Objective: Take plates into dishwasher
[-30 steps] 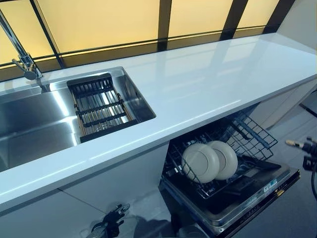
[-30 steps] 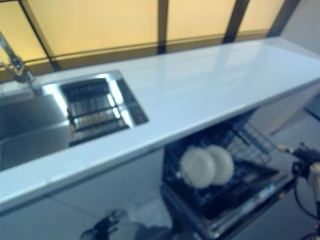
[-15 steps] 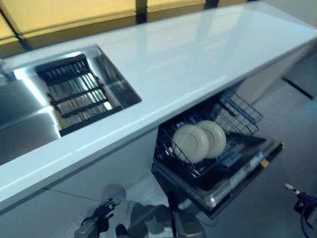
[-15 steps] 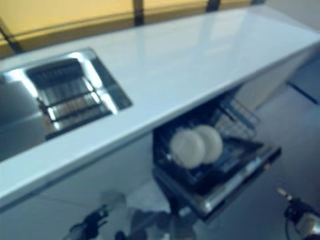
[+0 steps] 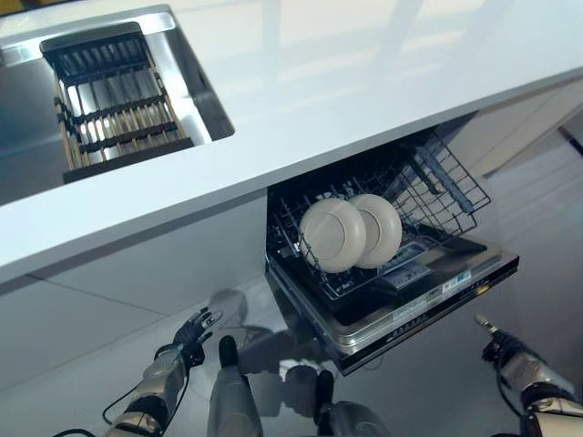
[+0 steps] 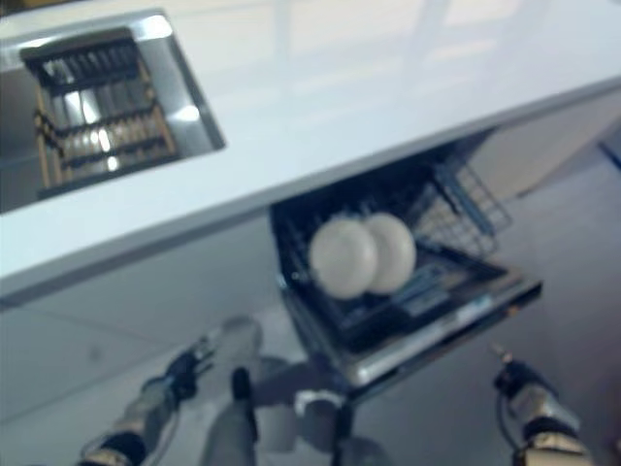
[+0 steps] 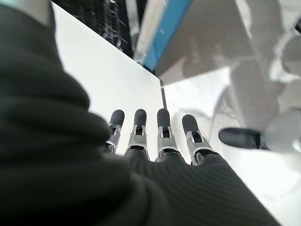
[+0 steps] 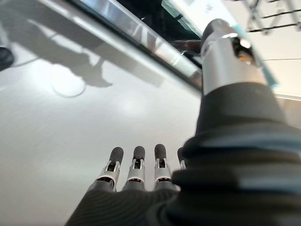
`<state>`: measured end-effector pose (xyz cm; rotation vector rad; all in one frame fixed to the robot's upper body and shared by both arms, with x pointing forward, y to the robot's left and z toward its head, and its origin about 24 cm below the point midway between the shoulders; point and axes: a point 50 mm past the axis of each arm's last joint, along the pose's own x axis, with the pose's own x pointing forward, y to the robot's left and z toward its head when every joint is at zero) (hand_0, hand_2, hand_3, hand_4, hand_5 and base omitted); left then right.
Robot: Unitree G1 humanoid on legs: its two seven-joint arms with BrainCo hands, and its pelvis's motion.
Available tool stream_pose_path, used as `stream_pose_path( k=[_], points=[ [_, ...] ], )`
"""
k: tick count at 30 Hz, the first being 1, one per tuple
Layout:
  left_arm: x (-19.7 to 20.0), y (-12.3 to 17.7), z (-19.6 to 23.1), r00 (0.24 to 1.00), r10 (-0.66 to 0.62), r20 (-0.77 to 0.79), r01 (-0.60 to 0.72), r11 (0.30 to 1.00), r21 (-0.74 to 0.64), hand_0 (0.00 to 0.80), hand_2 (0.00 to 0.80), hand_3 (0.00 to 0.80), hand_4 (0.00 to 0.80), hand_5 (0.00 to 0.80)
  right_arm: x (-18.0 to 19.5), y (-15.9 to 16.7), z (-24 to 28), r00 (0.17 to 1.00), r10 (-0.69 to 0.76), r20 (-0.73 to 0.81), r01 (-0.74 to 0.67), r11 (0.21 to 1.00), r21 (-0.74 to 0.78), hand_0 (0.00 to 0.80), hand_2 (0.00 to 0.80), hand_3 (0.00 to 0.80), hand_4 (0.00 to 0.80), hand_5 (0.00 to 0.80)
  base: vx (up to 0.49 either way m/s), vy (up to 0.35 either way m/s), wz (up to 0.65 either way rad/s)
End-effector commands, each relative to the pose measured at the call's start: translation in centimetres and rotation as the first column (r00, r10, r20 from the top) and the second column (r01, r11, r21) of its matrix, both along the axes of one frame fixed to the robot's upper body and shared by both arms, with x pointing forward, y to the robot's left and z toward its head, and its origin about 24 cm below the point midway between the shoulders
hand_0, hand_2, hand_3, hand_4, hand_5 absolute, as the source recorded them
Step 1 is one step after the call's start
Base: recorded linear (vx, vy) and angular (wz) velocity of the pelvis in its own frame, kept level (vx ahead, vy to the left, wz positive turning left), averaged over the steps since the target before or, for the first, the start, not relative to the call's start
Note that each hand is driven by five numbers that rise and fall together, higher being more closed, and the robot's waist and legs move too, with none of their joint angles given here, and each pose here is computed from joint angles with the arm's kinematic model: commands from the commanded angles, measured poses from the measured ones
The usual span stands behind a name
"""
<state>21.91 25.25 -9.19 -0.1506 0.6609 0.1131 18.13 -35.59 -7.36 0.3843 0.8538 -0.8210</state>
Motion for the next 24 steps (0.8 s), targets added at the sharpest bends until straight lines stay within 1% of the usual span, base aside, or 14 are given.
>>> stream_pose_path(
  k=[1, 3, 5, 7, 8, 10, 12, 15, 18, 20, 22, 24],
  points=[
    [-1.5, 0.9, -0.9, 0.990, 0.142, -0.022, -0.143, 0.988, -0.050, 0.000, 0.000, 0.000, 0.000, 0.000, -1.3, -3.0, 1.5, 0.998, -0.033, -0.056, 0.027, 0.993, -0.111, 0.000, 0.000, 0.000, 0.000, 0.000, 0.019, -0.191, 0.20],
    [-4.5, 1.5, -2.3, 0.975, 0.205, -0.087, -0.210, 0.976, -0.055, 0.000, 0.000, 0.000, 0.000, 0.000, -2.4, -3.1, 1.1, 0.992, -0.040, -0.118, 0.029, 0.995, -0.098, 0.000, 0.000, 0.000, 0.000, 0.000, 0.009, -0.187, 0.29],
    [-6.3, 1.6, -3.1, 0.967, 0.220, -0.126, -0.228, 0.972, -0.057, 0.000, 0.000, 0.000, 0.000, 0.000, -3.7, -3.0, 0.4, 0.981, -0.061, -0.184, 0.047, 0.996, -0.079, 0.000, 0.000, 0.000, 0.000, 0.000, -0.083, -0.190, 0.56],
    [-7.0, 1.3, -3.5, 0.968, 0.211, -0.133, -0.220, 0.974, -0.058, 0.000, 0.000, 0.000, 0.000, 0.000, -5.9, -2.9, -0.7, 0.964, -0.103, -0.245, 0.090, 0.994, -0.065, 0.000, 0.000, 0.000, 0.000, 0.000, -0.204, -0.199, 0.72],
    [-7.0, 1.3, -3.4, 0.970, 0.212, -0.120, -0.221, 0.973, -0.066, 0.000, 0.000, 0.000, 0.000, 0.000, -7.1, -2.8, -1.2, 0.954, -0.143, -0.263, 0.132, 0.990, -0.058, 0.000, 0.000, 0.000, 0.000, 0.000, -0.323, -0.208, 0.88],
    [-6.9, 1.3, -3.3, 0.974, 0.203, -0.101, -0.211, 0.974, -0.080, 0.000, 0.000, 0.000, 0.000, 0.000, -8.3, -2.7, -1.7, 0.940, -0.183, -0.289, 0.175, 0.983, -0.055, 0.000, 0.000, 0.000, 0.000, 0.000, -0.321, -0.169, 0.93],
    [-6.6, 1.1, -3.2, 0.980, 0.175, -0.089, -0.183, 0.979, -0.086, 0.000, 0.000, 0.000, 0.000, 0.000, -9.5, -3.1, -1.7, 0.924, -0.219, -0.314, 0.212, 0.976, -0.056, 0.000, 0.000, 0.000, 0.000, 0.000, -0.246, -0.076, 0.44],
    [-5.4, 0.6, -2.8, 0.990, 0.123, -0.070, -0.130, 0.987, -0.099, 0.000, 0.000, 0.000, 0.000, 0.000, -10.8, -3.7, -1.6, 0.916, -0.253, -0.310, 0.252, 0.967, -0.046, 0.000, 0.000, 0.000, 0.000, 0.000, -0.267, 0.043, 0.79],
    [-3.4, 0.0, -2.0, 0.996, 0.085, -0.024, -0.087, 0.990, -0.113, 0.000, 0.000, 0.000, 0.000, 0.000, -10.5, -4.0, -1.2, 0.925, -0.253, -0.284, 0.248, 0.967, -0.052, 0.000, 0.000, 0.000, 0.000, 0.000, -0.317, 0.194, 0.90],
    [-1.3, -0.8, -1.0, 0.999, 0.047, 0.022, -0.045, 0.993, -0.113, 0.000, 0.000, 0.000, 0.000, 0.000, -9.4, -3.1, -1.7, 0.936, -0.255, -0.244, 0.257, 0.966, -0.023, 0.000, 0.000, 0.000, 0.000, 0.000, -0.439, 0.131, 0.29],
    [-0.8, -1.2, -0.8, 0.999, 0.034, 0.036, -0.030, 0.994, -0.109, 0.000, 0.000, 0.000, 0.000, 0.000, -8.8, -2.5, -2.0, 0.941, -0.247, -0.233, 0.255, 0.967, 0.005, 0.000, 0.000, 0.000, 0.000, 0.000, -0.317, 0.042, 0.43],
    [-1.2, -1.4, -1.1, 0.999, 0.014, 0.031, -0.011, 0.995, -0.098, 0.000, 0.000, 0.000, 0.000, 0.000, -8.8, -2.4, -2.0, 0.939, -0.251, -0.236, 0.259, 0.966, 0.005, 0.000, 0.000, 0.000, 0.000, 0.000, -0.210, 0.045, 0.03]
  ],
)
